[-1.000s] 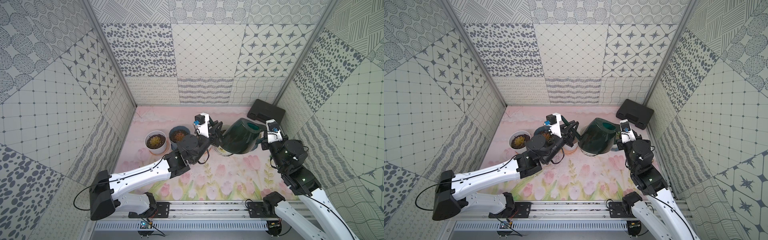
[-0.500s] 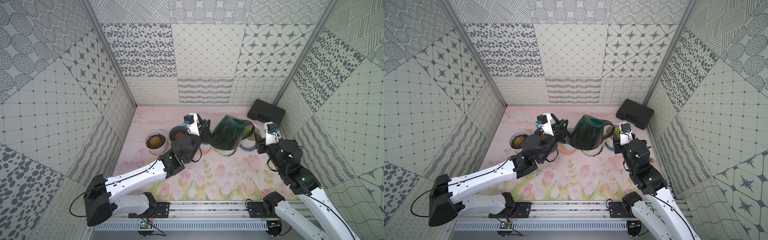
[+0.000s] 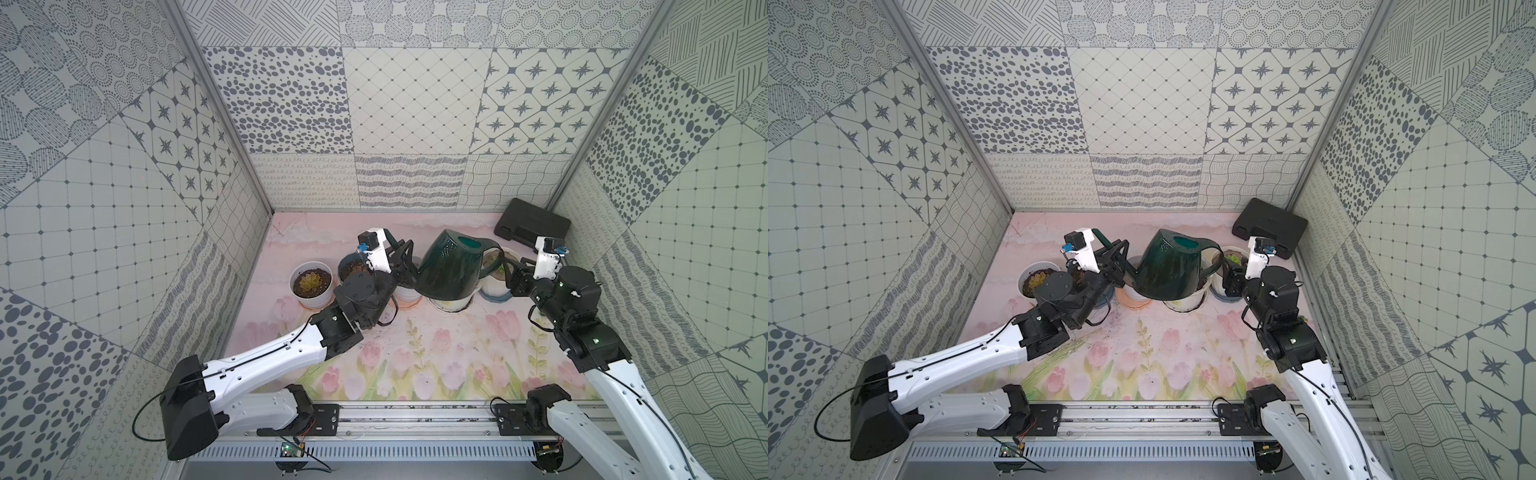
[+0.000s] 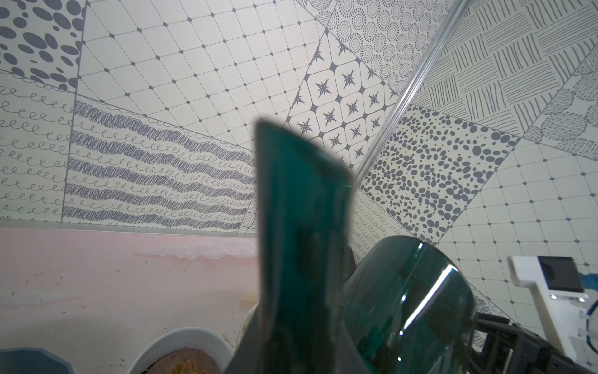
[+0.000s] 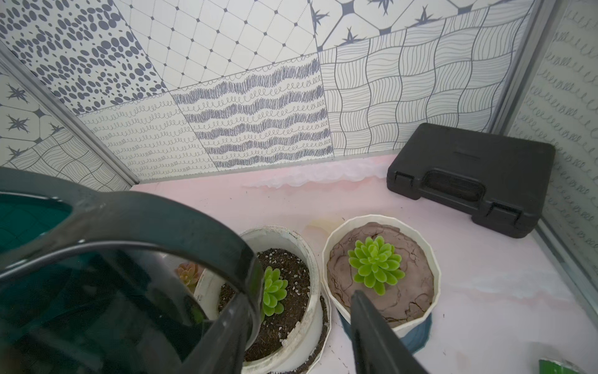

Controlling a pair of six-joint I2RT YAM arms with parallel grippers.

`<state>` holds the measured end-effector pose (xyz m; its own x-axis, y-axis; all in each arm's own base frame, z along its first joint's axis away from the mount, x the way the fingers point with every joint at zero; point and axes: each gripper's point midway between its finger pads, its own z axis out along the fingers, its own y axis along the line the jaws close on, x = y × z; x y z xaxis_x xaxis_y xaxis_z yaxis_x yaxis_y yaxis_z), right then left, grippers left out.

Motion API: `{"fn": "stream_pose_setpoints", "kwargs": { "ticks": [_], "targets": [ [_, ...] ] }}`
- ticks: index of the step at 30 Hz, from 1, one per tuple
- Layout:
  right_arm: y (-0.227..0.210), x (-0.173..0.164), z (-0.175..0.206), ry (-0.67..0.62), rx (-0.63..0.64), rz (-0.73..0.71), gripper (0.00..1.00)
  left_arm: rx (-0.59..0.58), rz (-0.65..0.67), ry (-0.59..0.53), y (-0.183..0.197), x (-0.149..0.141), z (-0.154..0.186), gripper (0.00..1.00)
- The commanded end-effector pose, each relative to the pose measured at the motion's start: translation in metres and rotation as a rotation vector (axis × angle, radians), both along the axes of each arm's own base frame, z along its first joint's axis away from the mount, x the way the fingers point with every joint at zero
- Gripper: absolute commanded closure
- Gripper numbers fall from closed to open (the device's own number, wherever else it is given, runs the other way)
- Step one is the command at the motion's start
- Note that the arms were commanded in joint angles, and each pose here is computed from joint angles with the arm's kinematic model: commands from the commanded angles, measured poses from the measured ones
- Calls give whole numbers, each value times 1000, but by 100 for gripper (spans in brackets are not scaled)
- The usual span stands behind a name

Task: Water the succulent around the soil edge
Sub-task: Adjust the watering can.

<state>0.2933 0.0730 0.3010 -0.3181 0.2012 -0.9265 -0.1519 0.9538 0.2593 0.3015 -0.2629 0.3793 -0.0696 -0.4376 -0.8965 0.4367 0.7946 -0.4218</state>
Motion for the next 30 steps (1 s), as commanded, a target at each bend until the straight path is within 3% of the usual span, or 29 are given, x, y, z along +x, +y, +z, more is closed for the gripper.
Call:
{"fn": "stream_pose_setpoints", "kwargs": {
  "ticks": [1,30],
  "targets": [
    [9,4,14,-45,78,33,49,-185,9,-101,16,-7,46,100],
    [21,19,3,-70,104,75,59,-181,-10,-73,9,-2,40,100]
  ]
}}
